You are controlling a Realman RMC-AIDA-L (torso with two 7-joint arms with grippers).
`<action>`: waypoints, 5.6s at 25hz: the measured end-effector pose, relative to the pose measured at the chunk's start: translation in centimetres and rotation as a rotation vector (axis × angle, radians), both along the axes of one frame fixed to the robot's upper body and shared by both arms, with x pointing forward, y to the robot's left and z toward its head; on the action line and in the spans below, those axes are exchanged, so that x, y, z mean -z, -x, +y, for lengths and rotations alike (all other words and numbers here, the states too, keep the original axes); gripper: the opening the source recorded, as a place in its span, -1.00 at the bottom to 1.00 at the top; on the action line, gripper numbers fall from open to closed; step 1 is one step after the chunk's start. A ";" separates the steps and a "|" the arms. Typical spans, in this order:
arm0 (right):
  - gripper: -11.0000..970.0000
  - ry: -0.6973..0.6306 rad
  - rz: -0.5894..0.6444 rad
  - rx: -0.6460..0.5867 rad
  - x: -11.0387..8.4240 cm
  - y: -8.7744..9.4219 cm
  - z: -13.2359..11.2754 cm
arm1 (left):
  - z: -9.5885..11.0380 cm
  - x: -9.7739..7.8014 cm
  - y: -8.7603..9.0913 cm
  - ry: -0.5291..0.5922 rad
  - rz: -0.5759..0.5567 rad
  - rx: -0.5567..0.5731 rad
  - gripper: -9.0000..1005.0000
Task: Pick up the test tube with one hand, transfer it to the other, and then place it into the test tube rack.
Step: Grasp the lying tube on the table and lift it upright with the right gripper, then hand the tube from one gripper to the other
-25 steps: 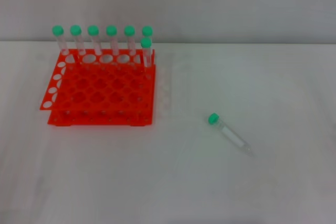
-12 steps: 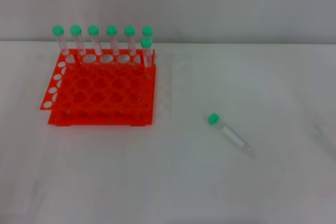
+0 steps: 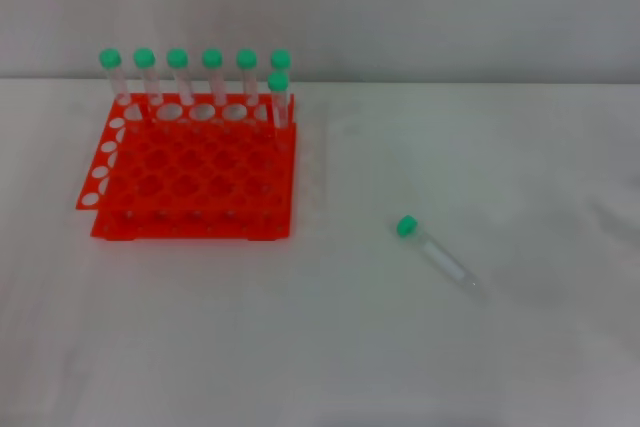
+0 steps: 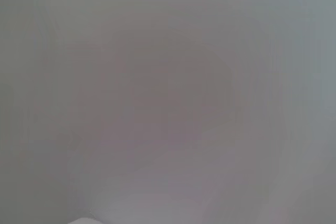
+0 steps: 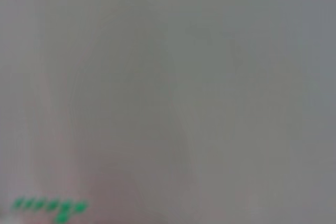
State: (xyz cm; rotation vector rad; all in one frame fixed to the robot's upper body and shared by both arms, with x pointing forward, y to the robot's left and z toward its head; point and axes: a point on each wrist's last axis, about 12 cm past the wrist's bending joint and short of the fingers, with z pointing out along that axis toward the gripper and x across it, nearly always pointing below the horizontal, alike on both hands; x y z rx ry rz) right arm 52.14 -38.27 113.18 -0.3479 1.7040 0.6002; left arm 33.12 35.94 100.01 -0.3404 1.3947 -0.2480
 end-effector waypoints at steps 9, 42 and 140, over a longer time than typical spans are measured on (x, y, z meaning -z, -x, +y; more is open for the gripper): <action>0.70 0.297 0.340 -0.135 -9.1 -4.4 9.3 | -0.3 -0.1 -0.5 0.006 -0.015 0.009 0.76; 0.37 0.868 0.823 -0.145 -2.7 -8.7 28.1 | -0.9 -0.4 -2.9 0.008 -0.039 0.051 0.76; -0.62 0.163 -0.188 -0.405 10.1 1.3 14.8 | -21.1 -4.8 -19.0 -0.202 0.018 1.185 0.76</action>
